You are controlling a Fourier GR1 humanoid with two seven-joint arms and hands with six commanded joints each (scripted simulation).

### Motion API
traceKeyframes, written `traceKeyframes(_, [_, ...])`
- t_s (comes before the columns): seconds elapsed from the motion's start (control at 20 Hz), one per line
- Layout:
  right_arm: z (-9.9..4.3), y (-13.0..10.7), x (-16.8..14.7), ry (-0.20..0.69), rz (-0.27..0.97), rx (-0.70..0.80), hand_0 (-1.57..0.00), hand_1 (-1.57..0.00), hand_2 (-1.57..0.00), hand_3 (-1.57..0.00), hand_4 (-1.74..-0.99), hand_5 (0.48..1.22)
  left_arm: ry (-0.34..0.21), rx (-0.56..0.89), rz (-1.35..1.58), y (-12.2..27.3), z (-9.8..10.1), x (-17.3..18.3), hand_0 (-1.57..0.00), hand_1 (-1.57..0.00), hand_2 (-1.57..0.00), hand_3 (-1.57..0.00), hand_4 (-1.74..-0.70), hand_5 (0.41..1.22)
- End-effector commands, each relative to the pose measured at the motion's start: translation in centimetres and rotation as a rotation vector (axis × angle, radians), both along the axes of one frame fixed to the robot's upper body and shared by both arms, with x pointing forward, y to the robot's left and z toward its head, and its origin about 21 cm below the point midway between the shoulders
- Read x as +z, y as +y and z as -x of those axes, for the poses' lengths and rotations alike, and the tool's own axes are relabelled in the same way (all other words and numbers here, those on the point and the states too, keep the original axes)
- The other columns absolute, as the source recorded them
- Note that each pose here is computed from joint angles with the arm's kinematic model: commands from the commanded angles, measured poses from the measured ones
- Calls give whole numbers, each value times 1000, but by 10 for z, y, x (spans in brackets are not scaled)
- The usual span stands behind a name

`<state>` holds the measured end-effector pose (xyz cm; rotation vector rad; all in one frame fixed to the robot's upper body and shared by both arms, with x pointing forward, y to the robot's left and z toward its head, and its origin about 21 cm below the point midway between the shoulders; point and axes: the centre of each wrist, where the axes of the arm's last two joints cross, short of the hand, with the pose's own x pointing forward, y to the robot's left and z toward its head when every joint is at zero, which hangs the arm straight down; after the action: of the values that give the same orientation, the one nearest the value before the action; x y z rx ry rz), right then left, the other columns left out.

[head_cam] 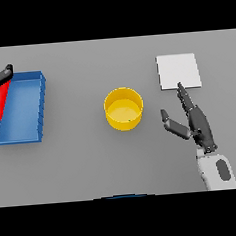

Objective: Pick up the red beaker and tilt it to pour out 1 green nut into yellow bowl. Pick up the yellow bowl and place it on the metallic measuring scale.

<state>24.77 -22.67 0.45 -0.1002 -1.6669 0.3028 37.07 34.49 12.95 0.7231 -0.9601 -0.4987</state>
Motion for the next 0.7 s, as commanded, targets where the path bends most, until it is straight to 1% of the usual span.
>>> traceKeyframes(0.0, [2, 1, 1, -13, -4, 7, 1, 1, 1, 1, -1315, 724, 14, -5, -6, 1, 0, -1, -321, -271, -244, -151, -794, 659])
traceKeyframes(0.1, [1, 2, 2, -8, 10, 0, 1, 1, 1, 1, -1308, 717, 44, -16, -32, 0, -2, -4, -205, -173, -156, -97, -778, 655])
traceKeyframes(0.2, [1, 2, 1, -6, 23, -6, 1, 1, 1, 1, -1305, 717, 51, -22, -51, -2, -2, -6, -131, -111, -99, -61, -760, 655])
traceKeyframes(0.25, [3, 0, 0, -4, 29, -11, 1, 1, 1, 1, -1300, 717, 43, -23, -64, -4, -2, -5, -105, -88, -79, -49, -746, 655])
traceKeyframes(0.3, [3, 5, -2, 4, 15, -4, 1, 1, 1, 1, -1290, 714, 26, -17, -68, -5, -1, -5, -83, -70, -63, -39, -738, 656])
traceKeyframes(0.35, [3, 5, -1, 6, 11, 0, 1, 1, 1, 1, -1279, 713, 2, -18, -65, -4, 1, -5, -67, -56, -50, -31, -734, 658])
traceKeyframes(0.4, [0, 5, 6, -3, 22, -7, 1, 1, 1, 1, -1277, 704, -13, -7, -49, -6, 0, -5, -53, -45, -40, -25, -730, 661])
traceKeyframes(0.45, [0, 6, 8, 2, 75, -21, 1, 1, 1, 1, -1281, 688, -18, -8, -41, -7, 1, -7, -42, -36, -32, -19, -728, 664])
traceKeyframes(0.5, [0, 7, 12, -7, 126, -22, 1, 1, 1, 1, -1262, 675, -29, -8, -39, -8, -1, -6, -34, -28, -25, -15, -723, 667])
traceKeyframes(0.55, [-5, 14, 16, 0, 178, -7, 1, 1, 1, 1, -1222, 662, -39, -11, -32, -11, -1, -6, -27, -22, -20, -12, -718, 675])
traceKeyframes(0.6, [-11, 15, 23, -22, 191, 46, 1, 1, 1, 1, -1190, 663, -54, -8, -25, -10, 0, -5, -21, -18, -16, -9, -716, 682])
traceKeyframes(0.65, [-17, 15, 28, -59, 212, 107, -13, 1, 1, 1, -1167, 672, -56, -12, -23, -14, 0, -7, -17, -14, -12, -7, -720, 685])
